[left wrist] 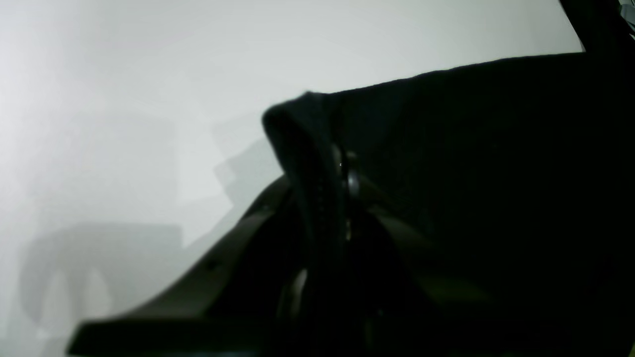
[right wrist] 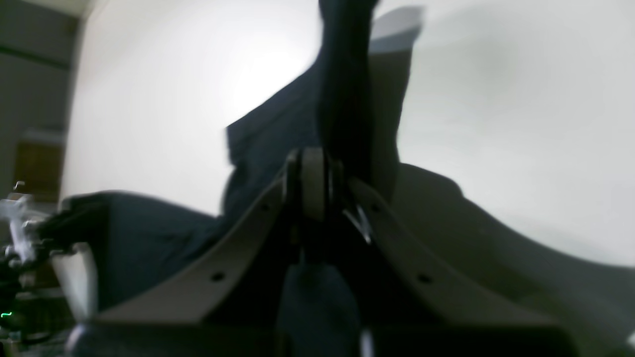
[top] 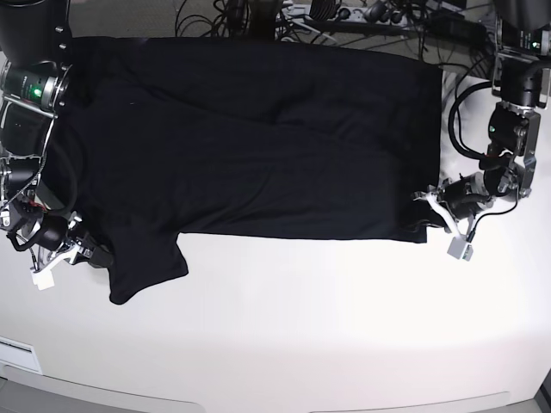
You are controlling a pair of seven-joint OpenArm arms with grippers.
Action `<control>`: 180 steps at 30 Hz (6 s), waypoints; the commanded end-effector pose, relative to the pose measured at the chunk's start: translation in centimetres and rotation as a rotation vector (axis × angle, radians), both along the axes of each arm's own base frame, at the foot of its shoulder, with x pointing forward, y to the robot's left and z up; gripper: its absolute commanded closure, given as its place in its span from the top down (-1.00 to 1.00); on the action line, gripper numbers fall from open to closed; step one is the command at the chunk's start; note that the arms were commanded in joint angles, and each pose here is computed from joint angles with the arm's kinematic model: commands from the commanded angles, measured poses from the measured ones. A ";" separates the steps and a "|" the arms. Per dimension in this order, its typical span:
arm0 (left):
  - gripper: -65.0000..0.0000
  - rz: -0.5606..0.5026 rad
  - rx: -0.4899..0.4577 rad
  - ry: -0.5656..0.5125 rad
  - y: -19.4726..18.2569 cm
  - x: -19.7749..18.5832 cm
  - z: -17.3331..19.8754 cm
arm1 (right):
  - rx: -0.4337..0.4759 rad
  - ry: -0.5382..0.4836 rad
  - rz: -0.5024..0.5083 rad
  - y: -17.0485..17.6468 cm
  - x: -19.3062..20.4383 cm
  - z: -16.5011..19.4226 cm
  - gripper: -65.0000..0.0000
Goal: Fold the T-shirt properly
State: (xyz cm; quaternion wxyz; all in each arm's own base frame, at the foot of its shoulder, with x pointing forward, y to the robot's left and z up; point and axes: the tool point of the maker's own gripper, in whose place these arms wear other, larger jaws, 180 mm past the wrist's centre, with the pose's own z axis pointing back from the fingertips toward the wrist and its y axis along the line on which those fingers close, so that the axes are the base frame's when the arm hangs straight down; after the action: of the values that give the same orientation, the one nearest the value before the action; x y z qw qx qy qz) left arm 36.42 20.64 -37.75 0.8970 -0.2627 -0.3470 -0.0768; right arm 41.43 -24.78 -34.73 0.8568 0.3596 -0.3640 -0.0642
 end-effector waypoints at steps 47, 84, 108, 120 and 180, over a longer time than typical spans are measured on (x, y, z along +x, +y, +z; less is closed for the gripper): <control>-1.00 -0.342 0.274 -0.369 -0.2 2.0 10.1 | -0.651 -0.203 0.344 -3.3 -15.4 7.8 -1.00; -1.00 -0.542 0.082 -0.052 -1.1 -8.2 11.0 | -0.675 -0.077 0.387 -4.1 -17.8 5.6 -1.00; -0.02 -0.614 0.129 0.089 -0.3 -10.5 9.5 | -0.672 -0.059 0.360 -4.3 -17.8 5.5 0.07; -0.03 -0.615 0.124 0.087 -0.4 -10.5 9.4 | -0.652 -0.087 0.058 -5.4 -16.3 2.7 0.07; -0.03 -0.608 0.091 0.061 -1.3 -10.2 9.6 | -0.629 -0.141 0.058 -4.4 -13.0 1.5 0.06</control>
State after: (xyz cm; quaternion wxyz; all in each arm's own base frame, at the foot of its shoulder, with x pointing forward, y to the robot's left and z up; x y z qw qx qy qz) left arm 25.56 18.91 -29.51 0.8580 -0.3232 -0.2059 -0.3420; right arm 27.41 -28.79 -35.00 0.9125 0.0941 -0.3860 0.0968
